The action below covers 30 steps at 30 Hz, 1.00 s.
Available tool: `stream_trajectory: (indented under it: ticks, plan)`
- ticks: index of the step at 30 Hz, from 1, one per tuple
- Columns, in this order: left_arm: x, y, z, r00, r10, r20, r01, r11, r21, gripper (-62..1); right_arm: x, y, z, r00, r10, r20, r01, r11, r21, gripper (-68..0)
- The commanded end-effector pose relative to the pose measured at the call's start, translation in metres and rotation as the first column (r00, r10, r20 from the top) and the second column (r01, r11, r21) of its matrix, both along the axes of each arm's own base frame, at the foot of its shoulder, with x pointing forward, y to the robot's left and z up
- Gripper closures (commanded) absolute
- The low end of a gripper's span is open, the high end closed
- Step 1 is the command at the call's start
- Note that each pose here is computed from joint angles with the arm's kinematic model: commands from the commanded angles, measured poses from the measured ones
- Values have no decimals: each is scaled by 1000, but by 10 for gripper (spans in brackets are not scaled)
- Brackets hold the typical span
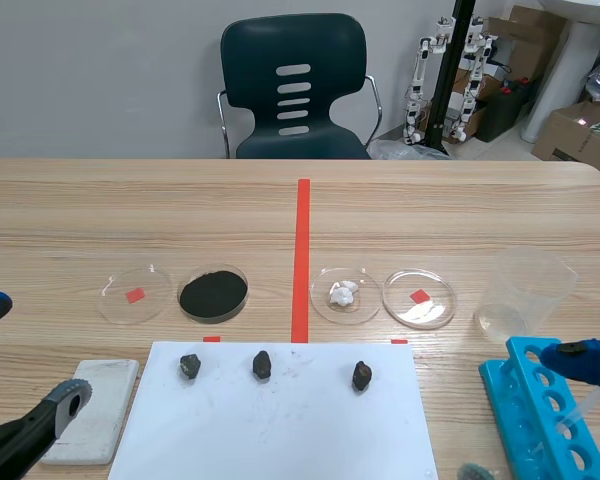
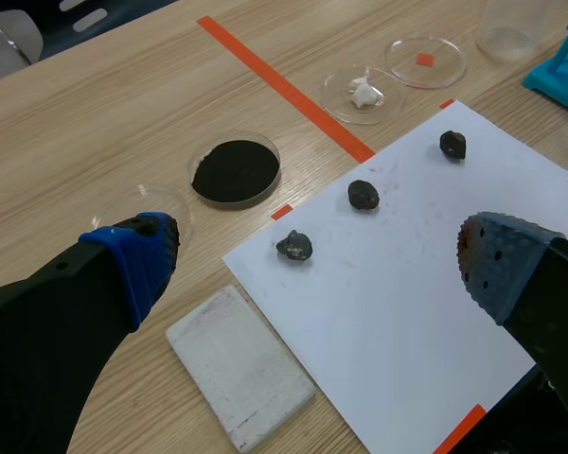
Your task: Return to the home posture
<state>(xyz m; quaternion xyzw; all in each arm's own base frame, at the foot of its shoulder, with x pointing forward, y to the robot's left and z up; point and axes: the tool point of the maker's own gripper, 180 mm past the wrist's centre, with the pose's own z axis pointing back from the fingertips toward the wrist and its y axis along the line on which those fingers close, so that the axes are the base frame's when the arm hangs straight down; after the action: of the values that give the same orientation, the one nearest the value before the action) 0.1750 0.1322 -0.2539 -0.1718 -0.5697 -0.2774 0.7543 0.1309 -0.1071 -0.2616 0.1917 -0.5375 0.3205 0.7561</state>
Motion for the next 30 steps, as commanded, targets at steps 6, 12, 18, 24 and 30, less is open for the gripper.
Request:
stream_trajectory:
  ticks: [6, 12, 18, 24, 30]
  plan:
    - [2, -5, 11, 999, -5, 32, 6, 999, -34, -620, 3, 1, 6, 1000, -4, 21, 4, 1000, 20, -604]
    - [2, -5, 11, 999, -5, 32, 6, 999, -34, -620, 3, 1, 6, 1000, -4, 21, 4, 1000, 20, -604]
    - [3, -6, 14, 999, -5, 43, 7, 999, -43, -620, 3, 1, 6, 1000, -4, 21, 4, 1000, 20, -604]
    - [3, -6, 15, 999, -6, 48, 8, 999, -46, -620, 3, 1, 6, 1000, -4, 21, 4, 1000, 20, -604]
    - [3, -6, 14, 999, -6, 46, 8, 999, -45, -620, 3, 1, 6, 1000, -4, 21, 4, 1000, 20, -604]
